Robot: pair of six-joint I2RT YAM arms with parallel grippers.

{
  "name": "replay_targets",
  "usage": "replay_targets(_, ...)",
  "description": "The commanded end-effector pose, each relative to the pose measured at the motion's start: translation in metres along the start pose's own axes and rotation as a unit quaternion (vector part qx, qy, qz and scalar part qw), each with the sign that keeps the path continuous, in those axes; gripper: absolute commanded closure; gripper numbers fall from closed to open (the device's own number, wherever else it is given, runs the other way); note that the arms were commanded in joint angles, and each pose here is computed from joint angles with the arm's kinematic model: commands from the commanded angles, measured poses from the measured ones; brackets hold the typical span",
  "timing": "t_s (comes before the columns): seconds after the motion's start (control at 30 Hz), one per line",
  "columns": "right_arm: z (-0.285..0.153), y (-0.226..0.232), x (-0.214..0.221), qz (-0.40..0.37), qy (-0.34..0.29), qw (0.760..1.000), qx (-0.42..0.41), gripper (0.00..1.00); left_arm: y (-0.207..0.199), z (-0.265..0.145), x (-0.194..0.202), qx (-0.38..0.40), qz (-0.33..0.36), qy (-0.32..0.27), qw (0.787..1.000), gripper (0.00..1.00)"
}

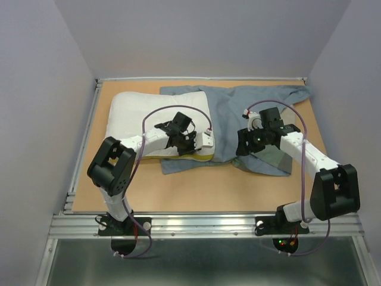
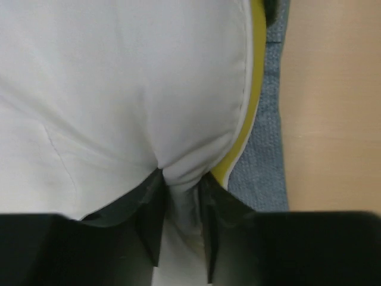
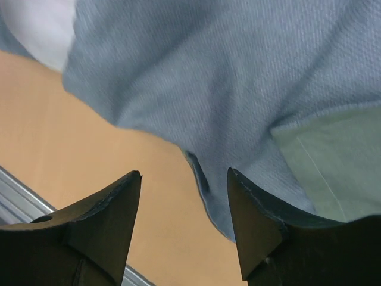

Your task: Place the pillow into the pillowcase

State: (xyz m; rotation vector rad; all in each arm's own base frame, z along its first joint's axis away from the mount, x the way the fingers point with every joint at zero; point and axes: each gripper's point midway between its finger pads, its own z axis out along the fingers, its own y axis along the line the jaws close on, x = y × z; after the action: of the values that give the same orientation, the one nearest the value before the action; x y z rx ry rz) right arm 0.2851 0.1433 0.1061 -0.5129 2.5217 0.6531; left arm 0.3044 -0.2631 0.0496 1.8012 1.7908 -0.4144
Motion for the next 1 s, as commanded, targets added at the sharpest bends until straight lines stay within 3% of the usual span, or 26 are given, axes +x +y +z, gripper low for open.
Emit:
replay_targets(0.0, -0.023, -0.018, -0.023, -0.131, -0.066, 0.987, 0.064, 0.37, 0.016, 0.006, -0.016, 0.001, -0.034, -0.018, 0.999, 0.90)
replay_targets(0.07, -0.025, -0.015, -0.033, -0.155, -0.079, 0.982, 0.075, 0.41, 0.001, 0.009, -0.026, 0.048, -0.053, -0.040, 0.997, 0.99)
replay_targets(0.17, -0.023, -0.003, -0.061, -0.130, -0.101, 0.984, 0.063, 0.43, -0.001, 0.012, -0.036, 0.068, -0.077, -0.054, 0.993, 1.00)
replay_targets(0.3, -0.003, 0.015, -0.081, -0.008, -0.092, 0.996, 0.012, 0.49, 0.000, 0.015, -0.034, 0.066, -0.085, -0.052, 0.993, 1.00)
replay_targets(0.43, 0.025, 0.016, -0.086, 0.056, -0.066, 0.996, -0.001, 0.51, 0.000, 0.015, -0.032, 0.059, -0.091, -0.052, 0.993, 1.00)
replay_targets(0.6, 0.035, 0.033, -0.099, 0.062, -0.073, 0.995, -0.022, 0.51, 0.005, 0.015, -0.037, 0.050, -0.096, -0.059, 0.992, 1.00)
replay_targets(0.97, 0.061, 0.029, -0.086, 0.078, -0.038, 0.996, -0.014, 0.53, 0.009, 0.018, -0.043, 0.047, -0.109, -0.070, 0.990, 1.00)
